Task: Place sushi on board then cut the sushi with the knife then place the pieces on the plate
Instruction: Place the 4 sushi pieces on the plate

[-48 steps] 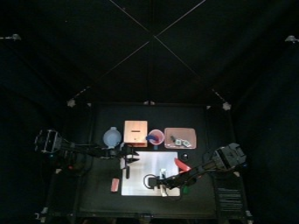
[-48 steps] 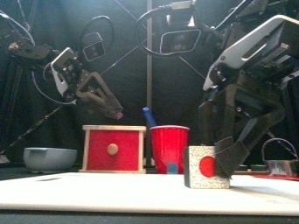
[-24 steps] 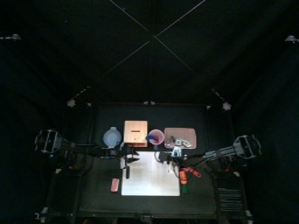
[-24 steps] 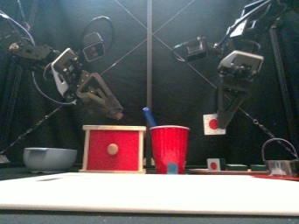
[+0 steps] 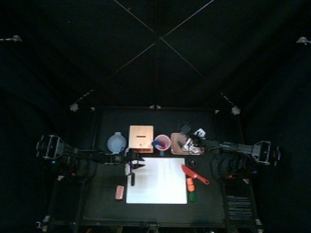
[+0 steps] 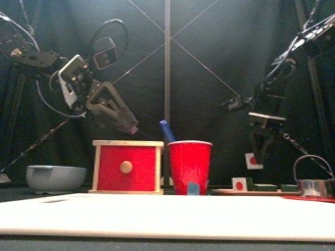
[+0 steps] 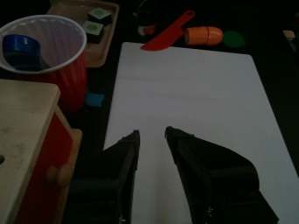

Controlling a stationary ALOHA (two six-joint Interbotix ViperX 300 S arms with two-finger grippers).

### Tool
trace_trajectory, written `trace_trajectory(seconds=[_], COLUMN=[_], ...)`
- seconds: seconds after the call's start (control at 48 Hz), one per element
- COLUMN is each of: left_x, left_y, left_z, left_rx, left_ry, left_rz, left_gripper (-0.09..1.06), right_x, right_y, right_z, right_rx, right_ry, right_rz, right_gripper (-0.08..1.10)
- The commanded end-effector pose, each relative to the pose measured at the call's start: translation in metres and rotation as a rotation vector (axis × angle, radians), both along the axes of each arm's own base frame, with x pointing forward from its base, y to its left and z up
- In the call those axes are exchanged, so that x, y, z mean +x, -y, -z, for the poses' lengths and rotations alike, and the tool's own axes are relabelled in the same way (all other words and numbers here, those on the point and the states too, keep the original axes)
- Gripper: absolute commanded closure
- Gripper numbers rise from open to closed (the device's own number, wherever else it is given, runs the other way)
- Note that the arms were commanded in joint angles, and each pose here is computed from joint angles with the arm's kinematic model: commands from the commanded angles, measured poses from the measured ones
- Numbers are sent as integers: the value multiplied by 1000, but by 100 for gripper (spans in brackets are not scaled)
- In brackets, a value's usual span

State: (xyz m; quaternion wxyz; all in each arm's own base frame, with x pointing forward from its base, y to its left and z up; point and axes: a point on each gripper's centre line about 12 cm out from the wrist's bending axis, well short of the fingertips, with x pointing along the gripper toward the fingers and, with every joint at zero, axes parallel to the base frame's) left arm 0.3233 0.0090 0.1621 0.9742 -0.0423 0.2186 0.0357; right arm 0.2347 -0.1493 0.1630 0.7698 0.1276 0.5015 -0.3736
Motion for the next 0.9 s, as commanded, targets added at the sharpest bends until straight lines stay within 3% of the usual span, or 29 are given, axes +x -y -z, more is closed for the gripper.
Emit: trace_trajectory(seconds=[0.021, 0.188, 0.333, 0.667, 0.812, 0.896], left_x=[3, 3, 4, -5, -16, -22], left_y=[-1, -1, -2, -7, -11, -11], left_z=[-8, -8, -9, -18, -24, -26], left_rx=[-2, -2, 0, -1, -11, -28], left_ry=[28, 26, 28, 31, 29, 37], left_rz=[-5, -3, -5, -21, -36, -52], left_gripper=[24, 24, 24, 24, 24, 24], right_x=[-6, -13, -16, -11, -3, 3], right_y=[8, 6, 7, 2, -10, -17], right_z=[11, 31, 34, -11, -36, -48], right_rx=[17, 52, 55, -17, -58, -90], right_ry=[11, -14, -22, 81, 162, 225], right_rz=[25, 24, 30, 22, -45, -102], right_gripper=[38, 26, 15, 13, 13, 13])
